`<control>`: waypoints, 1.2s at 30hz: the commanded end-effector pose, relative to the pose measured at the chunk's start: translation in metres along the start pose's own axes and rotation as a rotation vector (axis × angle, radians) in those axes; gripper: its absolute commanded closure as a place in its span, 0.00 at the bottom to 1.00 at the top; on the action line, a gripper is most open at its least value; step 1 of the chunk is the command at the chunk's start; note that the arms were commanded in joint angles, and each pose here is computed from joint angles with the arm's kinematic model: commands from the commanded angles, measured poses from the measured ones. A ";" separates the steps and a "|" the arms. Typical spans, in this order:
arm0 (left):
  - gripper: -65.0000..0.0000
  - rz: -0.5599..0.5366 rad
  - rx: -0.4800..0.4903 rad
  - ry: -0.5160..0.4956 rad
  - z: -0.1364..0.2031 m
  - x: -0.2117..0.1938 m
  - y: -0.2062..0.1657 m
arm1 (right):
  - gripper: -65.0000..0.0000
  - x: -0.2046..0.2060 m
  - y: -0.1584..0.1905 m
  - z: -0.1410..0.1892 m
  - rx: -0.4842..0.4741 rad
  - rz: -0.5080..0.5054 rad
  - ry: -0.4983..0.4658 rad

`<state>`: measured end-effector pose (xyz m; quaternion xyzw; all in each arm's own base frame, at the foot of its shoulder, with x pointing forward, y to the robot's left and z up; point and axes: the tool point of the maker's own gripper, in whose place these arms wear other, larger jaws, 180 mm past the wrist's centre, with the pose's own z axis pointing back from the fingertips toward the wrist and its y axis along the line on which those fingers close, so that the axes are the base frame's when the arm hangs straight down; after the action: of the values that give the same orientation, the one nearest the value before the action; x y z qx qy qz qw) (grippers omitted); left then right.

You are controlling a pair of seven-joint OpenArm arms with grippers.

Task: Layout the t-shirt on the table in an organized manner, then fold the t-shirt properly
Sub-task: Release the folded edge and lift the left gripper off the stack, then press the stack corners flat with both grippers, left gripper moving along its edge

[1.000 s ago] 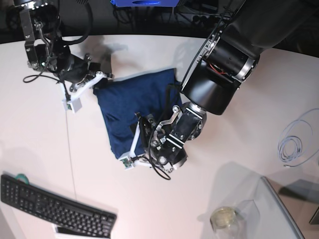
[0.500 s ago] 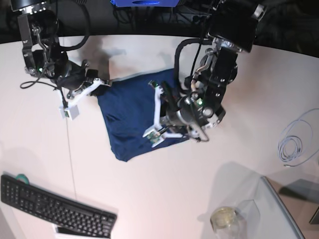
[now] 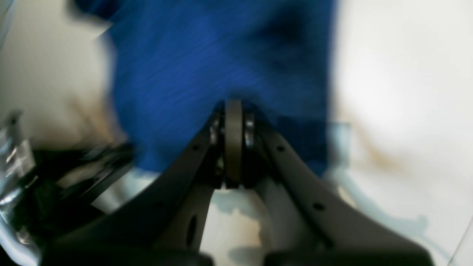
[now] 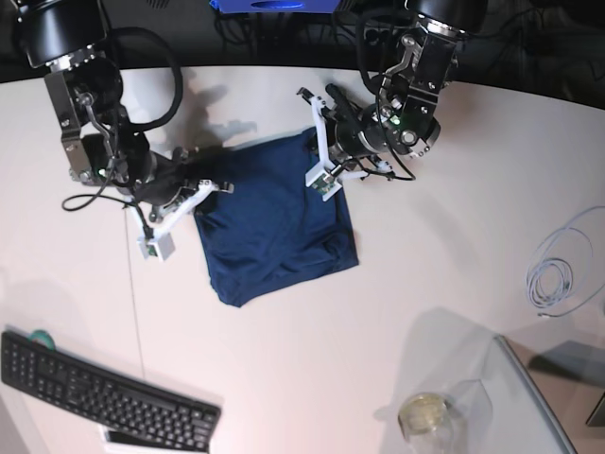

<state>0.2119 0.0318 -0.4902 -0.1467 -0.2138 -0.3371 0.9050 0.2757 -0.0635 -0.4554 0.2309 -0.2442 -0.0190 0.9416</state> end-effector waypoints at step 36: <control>1.00 -0.001 0.078 -0.068 0.037 0.016 0.009 | 1.00 -0.003 0.015 0.019 0.040 0.017 -0.052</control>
<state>0.2136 0.0413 -0.4561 -0.1281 -0.2499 -0.3234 0.9036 0.2534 -0.0594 -0.4454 0.2392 -0.2528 -0.0140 0.9374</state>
